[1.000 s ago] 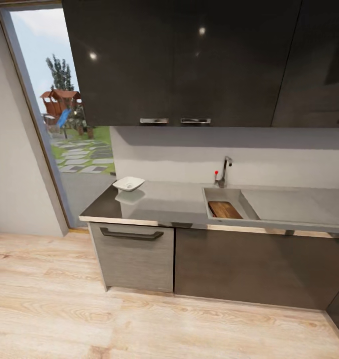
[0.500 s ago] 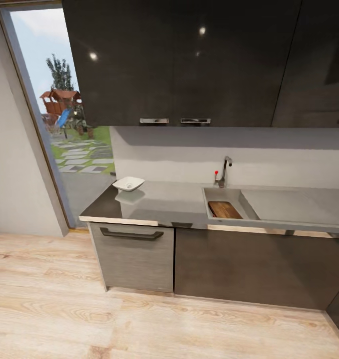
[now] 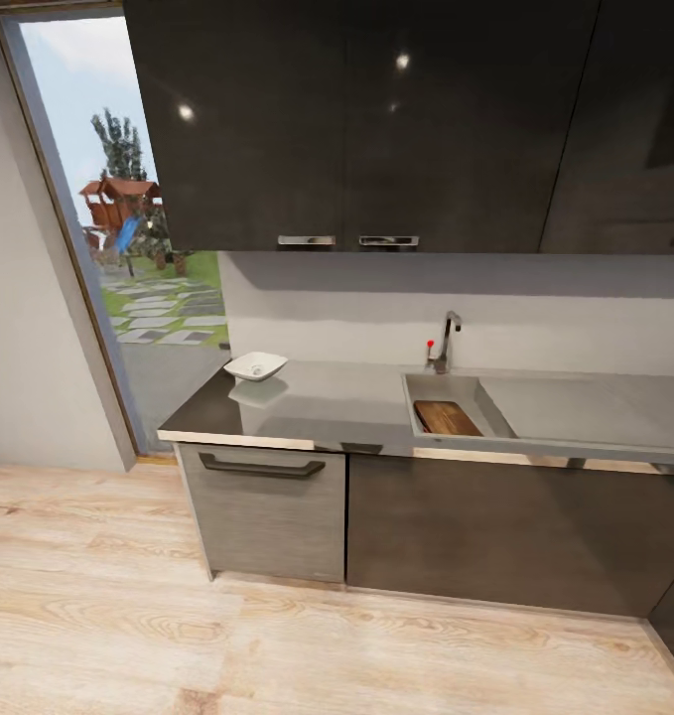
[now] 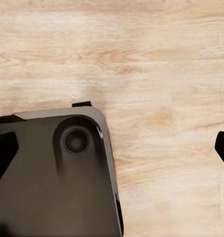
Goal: In the kitchen, take the Vidalia onion out of the sink, dice it on the chopping board with the paring knife, put the diced onion into the bowl on the countertop, then place both the paring knife and the chopping board into the sink.
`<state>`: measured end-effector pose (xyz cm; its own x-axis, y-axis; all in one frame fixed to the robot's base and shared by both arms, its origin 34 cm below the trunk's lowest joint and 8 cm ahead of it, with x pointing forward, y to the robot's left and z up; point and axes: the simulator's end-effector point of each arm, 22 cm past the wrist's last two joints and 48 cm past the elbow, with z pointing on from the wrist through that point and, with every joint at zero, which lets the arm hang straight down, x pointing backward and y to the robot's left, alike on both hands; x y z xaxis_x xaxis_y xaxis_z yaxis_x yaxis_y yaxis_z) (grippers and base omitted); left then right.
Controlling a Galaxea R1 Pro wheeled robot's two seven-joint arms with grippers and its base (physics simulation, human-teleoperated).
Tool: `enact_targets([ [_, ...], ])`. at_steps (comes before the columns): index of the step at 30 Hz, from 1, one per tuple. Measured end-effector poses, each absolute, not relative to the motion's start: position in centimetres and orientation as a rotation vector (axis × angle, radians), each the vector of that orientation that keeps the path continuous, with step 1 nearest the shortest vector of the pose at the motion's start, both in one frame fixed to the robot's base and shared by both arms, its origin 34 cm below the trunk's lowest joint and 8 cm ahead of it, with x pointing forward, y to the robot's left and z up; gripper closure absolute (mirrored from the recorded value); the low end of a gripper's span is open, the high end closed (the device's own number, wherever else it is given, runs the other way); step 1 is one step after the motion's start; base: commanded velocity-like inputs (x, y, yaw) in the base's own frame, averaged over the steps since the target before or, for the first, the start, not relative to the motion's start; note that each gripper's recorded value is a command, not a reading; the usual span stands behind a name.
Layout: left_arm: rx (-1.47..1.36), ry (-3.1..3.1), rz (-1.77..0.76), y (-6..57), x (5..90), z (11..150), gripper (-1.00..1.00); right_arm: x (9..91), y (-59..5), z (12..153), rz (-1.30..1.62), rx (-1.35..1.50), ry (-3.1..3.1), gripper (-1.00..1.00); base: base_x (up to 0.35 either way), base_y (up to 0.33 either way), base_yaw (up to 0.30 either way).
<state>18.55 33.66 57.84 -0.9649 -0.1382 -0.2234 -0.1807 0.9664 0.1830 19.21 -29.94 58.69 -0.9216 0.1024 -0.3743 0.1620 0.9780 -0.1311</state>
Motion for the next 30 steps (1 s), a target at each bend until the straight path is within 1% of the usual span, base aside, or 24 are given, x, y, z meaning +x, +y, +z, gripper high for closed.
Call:
enact_targets([
  [9, -0.245, 2.912, 0.291, 33.3, 18.5, 57.8, -1.0, 20.9, -30.5, 59.0, -0.232, 0.193, 2.71, -1.0, 0.0, 0.0, 0.0],
  [12, -0.253, 2.919, 0.233, 30.4, 18.5, 57.5, -1.0, 20.9, -30.5, 59.0, -0.232, 0.192, 2.708, -1.0, 0.0, 0.0, 0.0],
  [14, -0.258, 2.916, 0.217, 29.6, 18.6, 57.5, -1.0, 21.0, -30.5, 59.0, -0.231, 0.191, 2.708, -1.0, 0.0, 0.0, 0.0],
  [30, -0.248, 2.914, 0.24, 30.8, 18.6, 57.6, -1.0, 21.0, -30.5, 59.1, -0.232, 0.192, 2.708, -1.0, 0.0, 0.0, 0.0],
])
